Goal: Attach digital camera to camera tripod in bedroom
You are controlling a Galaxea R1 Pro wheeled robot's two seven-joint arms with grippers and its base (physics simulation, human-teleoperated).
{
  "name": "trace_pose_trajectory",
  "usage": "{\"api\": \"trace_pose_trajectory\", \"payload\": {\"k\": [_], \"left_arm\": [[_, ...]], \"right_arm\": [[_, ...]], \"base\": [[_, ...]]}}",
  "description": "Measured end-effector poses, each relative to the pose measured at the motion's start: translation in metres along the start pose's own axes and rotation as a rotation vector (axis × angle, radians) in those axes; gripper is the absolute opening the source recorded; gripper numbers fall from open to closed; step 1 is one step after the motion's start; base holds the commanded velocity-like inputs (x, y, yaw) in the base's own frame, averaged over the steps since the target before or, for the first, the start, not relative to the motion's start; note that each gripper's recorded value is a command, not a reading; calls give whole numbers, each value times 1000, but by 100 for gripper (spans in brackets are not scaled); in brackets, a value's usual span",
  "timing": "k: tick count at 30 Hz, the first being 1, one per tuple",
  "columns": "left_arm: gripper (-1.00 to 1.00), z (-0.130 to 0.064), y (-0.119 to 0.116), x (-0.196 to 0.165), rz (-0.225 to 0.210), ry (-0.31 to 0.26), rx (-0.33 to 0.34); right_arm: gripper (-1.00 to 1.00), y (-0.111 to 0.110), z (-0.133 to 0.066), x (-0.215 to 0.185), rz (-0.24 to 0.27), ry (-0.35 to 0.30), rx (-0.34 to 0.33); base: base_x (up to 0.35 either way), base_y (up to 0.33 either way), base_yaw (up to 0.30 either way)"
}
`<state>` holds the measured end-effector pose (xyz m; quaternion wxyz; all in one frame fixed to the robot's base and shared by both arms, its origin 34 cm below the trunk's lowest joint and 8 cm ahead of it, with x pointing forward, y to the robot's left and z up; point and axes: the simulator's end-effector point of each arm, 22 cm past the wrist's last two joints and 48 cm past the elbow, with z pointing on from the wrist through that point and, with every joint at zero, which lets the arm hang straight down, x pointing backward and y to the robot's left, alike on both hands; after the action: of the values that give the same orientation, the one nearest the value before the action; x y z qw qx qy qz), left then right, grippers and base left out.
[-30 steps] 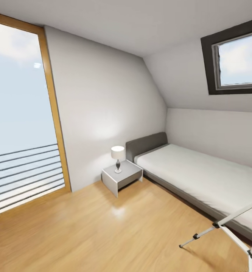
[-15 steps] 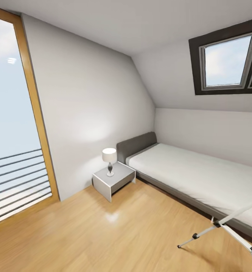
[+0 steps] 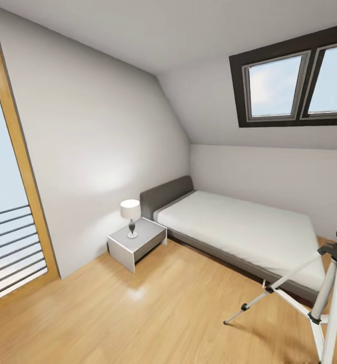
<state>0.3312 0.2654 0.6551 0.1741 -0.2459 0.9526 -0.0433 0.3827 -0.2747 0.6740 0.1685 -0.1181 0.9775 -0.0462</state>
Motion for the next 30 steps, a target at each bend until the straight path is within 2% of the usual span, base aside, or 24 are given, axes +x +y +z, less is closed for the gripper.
{"api": "trace_pose_trajectory", "payload": {"k": [30], "left_arm": [[-100,0,0,0,-7,0,0]], "right_arm": [[100,0,0,1,11,4,-1]], "base": [[0,0,-265]]}}
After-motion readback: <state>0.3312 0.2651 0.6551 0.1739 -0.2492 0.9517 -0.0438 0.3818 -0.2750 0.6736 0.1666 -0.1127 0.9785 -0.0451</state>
